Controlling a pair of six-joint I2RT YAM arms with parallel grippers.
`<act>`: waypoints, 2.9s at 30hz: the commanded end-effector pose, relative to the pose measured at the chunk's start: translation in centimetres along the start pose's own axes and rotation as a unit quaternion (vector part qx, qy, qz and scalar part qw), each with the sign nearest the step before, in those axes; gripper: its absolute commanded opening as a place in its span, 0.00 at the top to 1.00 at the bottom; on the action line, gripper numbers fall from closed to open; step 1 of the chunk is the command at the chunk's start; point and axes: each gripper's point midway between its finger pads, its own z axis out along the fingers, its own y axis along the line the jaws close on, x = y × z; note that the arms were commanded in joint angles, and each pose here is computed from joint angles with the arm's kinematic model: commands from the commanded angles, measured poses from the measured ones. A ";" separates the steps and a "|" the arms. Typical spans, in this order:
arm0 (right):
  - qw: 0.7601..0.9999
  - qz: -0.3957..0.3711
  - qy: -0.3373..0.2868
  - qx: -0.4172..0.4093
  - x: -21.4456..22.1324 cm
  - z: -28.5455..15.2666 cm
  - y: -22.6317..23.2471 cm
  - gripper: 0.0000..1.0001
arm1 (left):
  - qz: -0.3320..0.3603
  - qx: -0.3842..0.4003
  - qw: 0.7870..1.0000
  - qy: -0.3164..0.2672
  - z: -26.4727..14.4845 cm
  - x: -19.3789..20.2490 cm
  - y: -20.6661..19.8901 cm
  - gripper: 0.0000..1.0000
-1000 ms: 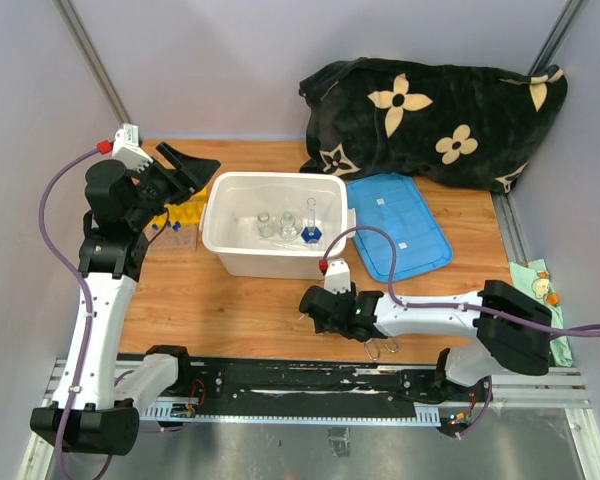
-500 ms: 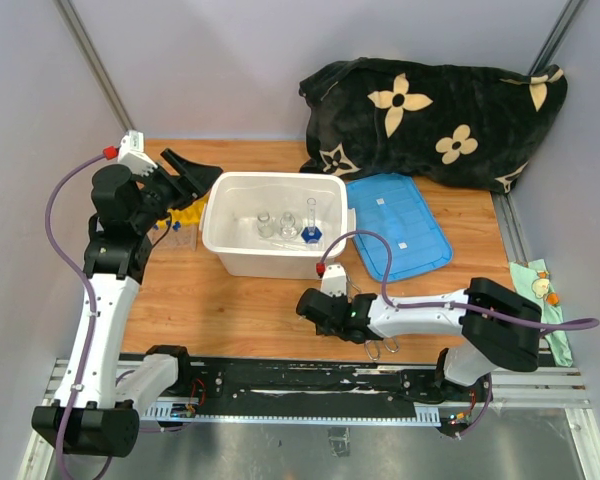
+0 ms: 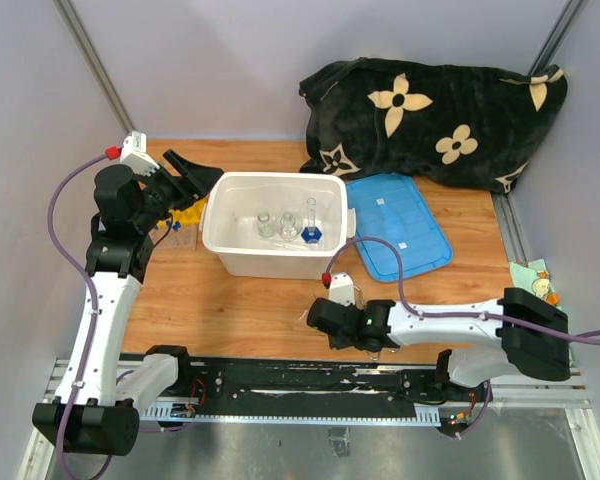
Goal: Organize the chemistry lab equipment
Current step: Pick up the chemistry item at the center of the board, then place the chemistry item in the storage box.
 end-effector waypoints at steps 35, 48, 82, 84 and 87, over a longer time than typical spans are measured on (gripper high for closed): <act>0.886 -0.358 -0.269 -0.117 -24.8 -20.8 2.4 0.99 | -0.117 -0.015 0.992 -0.041 5.4 -0.3 3.5 0.34; 0.896 -0.376 -0.151 -0.182 -31.5 -14.8 7.0 0.99 | -0.039 -0.089 0.995 0.010 9.5 -5.7 2.5 0.31; 0.916 -0.381 0.086 -0.093 -23.2 7.0 1.5 1.00 | -0.026 -0.078 0.997 0.012 12.8 -7.3 2.7 0.30; 0.916 -0.379 0.090 -0.090 -23.1 7.2 1.2 0.99 | -0.028 -0.077 0.997 0.012 12.8 -7.2 2.7 0.30; 0.918 -0.375 0.094 -0.088 -23.1 7.6 0.9 0.99 | -0.033 -0.076 0.996 0.017 12.9 -6.8 2.8 0.30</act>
